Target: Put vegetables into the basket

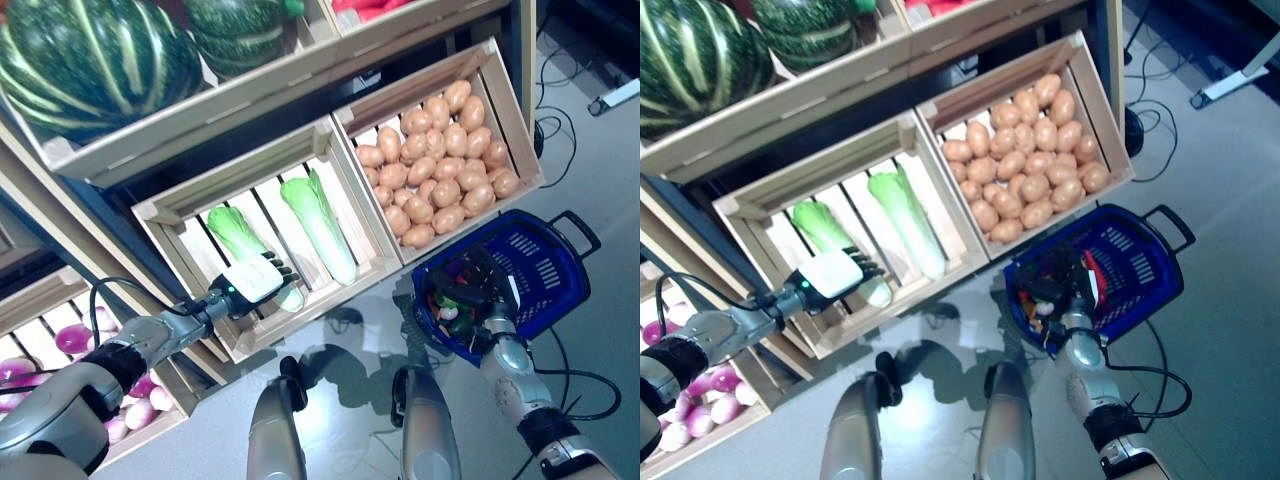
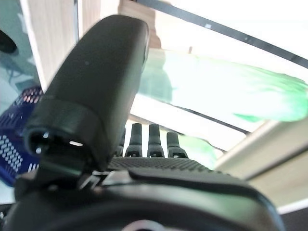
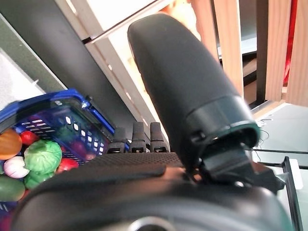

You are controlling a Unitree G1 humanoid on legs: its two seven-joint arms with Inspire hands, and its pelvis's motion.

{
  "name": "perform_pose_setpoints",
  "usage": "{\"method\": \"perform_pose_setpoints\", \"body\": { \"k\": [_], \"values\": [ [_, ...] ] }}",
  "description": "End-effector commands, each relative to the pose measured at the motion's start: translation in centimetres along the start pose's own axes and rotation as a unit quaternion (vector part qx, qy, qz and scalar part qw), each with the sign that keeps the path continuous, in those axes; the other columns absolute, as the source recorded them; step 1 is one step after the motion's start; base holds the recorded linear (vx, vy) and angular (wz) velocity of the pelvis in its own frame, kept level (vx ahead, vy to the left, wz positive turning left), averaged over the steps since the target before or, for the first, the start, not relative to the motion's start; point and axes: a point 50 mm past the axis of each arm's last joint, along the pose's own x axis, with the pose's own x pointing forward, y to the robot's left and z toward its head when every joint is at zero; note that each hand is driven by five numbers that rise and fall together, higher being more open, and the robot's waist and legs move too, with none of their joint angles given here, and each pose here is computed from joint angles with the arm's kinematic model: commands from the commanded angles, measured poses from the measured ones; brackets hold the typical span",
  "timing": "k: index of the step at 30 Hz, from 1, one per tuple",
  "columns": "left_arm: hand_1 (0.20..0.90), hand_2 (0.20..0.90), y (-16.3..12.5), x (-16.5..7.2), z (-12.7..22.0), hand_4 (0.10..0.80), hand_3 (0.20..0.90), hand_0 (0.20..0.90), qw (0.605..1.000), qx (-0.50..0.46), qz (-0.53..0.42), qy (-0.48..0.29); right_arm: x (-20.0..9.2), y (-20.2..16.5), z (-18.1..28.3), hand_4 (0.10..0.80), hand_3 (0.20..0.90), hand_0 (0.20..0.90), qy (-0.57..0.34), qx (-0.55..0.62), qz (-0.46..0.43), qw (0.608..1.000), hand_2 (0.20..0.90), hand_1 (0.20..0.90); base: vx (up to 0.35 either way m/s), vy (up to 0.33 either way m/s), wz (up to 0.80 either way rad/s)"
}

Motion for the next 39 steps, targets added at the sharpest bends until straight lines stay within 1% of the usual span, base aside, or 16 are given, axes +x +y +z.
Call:
{"method": "perform_pose_setpoints", "body": {
  "k": [1, 9, 15, 20, 27, 30, 37, 38, 39],
  "values": [
    [0.9, 0.9, 3.8, 0.5, -3.3, 0.8, 0.9, 0.9, 0.995, 0.021, 0.085, 0.055, 0.9, -0.7, 4.4, 0.8, 0.9, 0.9, -0.104, 0.033, -0.017, 0.994, 0.9, 0.9, -0.063, -0.008, -0.01],
    [0.9, 0.9, 6.4, 1.0, -4.9, 0.8, 0.9, 0.9, 0.982, 0.081, 0.142, 0.091, 1.7, -1.0, 5.8, 0.8, 0.9, 0.9, -0.124, 0.034, -0.03, 0.991, 0.9, 0.9, -0.026, -0.006, -0.02],
    [0.9, 0.9, 6.3, 1.4, -5.0, 0.8, 0.9, 0.9, 0.987, 0.1, 0.094, 0.087, 1.9, -1.1, 6.3, 0.8, 0.9, 0.9, -0.129, 0.042, -0.037, 0.99, 0.9, 0.9, 0.0, 0.0, 0.0],
    [0.9, 0.9, 6.0, 1.1, -6.4, 0.8, 0.9, 0.9, 0.986, 0.103, 0.05, 0.12, 2.2, -1.2, 7.7, 0.8, 0.9, 0.9, -0.153, 0.042, -0.04, 0.987, 0.9, 0.9, -0.012, 0.002, 0.01],
    [0.9, 0.9, 5.4, 0.8, -7.0, 0.8, 0.9, 0.9, 0.986, 0.106, 0.005, 0.131, 2.2, -1.3, 8.8, 0.8, 0.9, 0.9, -0.174, 0.045, -0.044, 0.983, 0.9, 0.9, 0.001, 0.001, -0.02],
    [0.9, 0.9, 5.2, 0.5, -7.6, 0.8, 0.9, 0.9, 0.983, 0.101, -0.041, 0.148, 2.2, -1.2, 9.5, 0.8, 0.9, 0.9, -0.184, 0.05, -0.036, 0.981, 0.9, 0.9, -0.007, 0.0, -0.06],
    [0.9, 0.9, 5.9, 0.7, -8.8, 0.8, 0.9, 0.9, 0.977, 0.055, -0.045, 0.2, 2.6, -0.3, 10.8, 0.8, 0.9, 0.9, -0.206, 0.06, -0.036, 0.976, 0.9, 0.9, -0.041, -0.013, -0.05],
    [0.439, 0.439, 6.0, 0.9, -8.9, 0.493, 0.439, 0.439, 0.977, 0.042, -0.041, 0.206, 2.6, -0.1, 11.0, 0.8, 0.9, 0.9, -0.207, 0.06, -0.034, 0.976, 0.9, 0.9, -0.042, -0.015, -0.04],
    [0.3, 0.3, 6.1, 1.0, -8.9, 0.4, 0.3, 0.3, 0.977, 0.036, -0.036, 0.207, 2.6, -0.1, 11.0, 0.8, 0.9, 0.9, -0.208, 0.06, -0.033, 0.976, 0.9, 0.9, -0.041, -0.017, -0.03]
  ]
}}
